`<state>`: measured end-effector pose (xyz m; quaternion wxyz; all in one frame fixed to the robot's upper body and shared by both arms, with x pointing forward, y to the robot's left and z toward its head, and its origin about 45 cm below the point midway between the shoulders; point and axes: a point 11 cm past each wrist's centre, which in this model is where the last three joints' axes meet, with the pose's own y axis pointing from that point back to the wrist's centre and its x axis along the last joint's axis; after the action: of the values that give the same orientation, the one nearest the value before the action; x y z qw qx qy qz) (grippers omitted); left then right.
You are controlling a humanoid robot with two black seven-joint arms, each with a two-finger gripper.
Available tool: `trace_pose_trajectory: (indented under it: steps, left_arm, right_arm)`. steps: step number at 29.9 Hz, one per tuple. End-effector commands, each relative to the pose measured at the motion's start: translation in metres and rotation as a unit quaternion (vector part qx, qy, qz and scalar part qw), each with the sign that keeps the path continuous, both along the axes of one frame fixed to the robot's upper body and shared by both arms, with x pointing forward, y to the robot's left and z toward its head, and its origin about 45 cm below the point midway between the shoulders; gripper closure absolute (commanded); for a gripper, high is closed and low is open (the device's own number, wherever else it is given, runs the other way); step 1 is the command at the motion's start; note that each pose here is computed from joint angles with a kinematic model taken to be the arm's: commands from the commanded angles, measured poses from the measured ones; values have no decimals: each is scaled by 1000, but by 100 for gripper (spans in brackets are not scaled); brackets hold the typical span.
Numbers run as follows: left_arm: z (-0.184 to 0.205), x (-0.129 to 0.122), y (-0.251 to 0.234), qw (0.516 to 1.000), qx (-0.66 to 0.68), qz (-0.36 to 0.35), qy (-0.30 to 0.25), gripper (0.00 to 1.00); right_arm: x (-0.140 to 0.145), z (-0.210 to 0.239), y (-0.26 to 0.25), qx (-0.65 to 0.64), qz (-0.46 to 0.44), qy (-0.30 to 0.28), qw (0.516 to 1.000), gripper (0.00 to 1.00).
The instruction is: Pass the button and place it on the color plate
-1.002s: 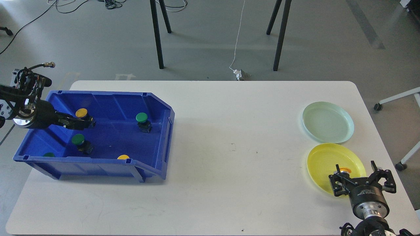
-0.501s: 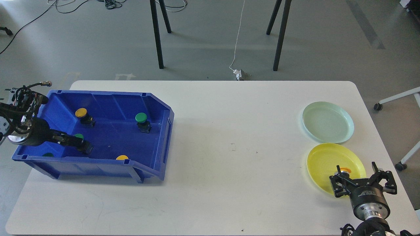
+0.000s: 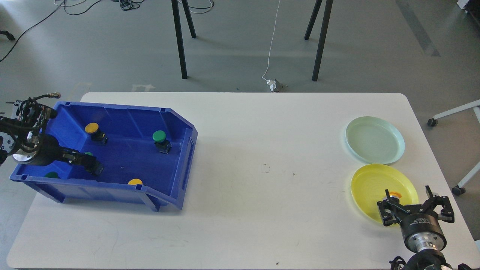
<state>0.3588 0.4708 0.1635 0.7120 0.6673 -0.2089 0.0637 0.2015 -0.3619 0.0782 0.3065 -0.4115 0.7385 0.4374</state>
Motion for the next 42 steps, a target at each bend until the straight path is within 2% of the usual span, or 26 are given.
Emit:
trace_pose_trajectory:
  steps: [1,6,14,22,23,26,31,36,42]
  left_arm:
    - [-2,2,-6,1000,-3,-5,1,20]
    - [-5,9,-8,1000,4,-5,-3,23]
    - [-9,4,4,1000,16,8,0,30]
    - [-11,6,-1,1000,12,5,0,34]
    - [-11,6,-1,1000,12,6,0,36]
    - [-12,5,-2,1000,12,5,2,56]
    - [-17,0,1,1000,14,6,11,72]
    - [-19,-2,1,1000,14,7,13,92]
    - [-10,5,-12,1000,-10,3,3,96]
  right_arm:
    - [0,0,-1,-2,-1,1,1000,3]
    - [-1,0,-1,-1,-1,0,1000,3]
    - [-1,0,-2,-2,-1,1,1000,3]
    - [-1,0,-3,-2,-2,1,1000,3]
    - [-1,0,-3,-3,-3,0,1000,3]
    - [-2,0,-4,-3,-3,1,1000,3]
    - [-2,0,-4,-3,-3,1,1000,3]
    - [-2,0,-4,-3,-3,1,1000,3]
    - [1,5,-4,-5,0,-5,1000,3]
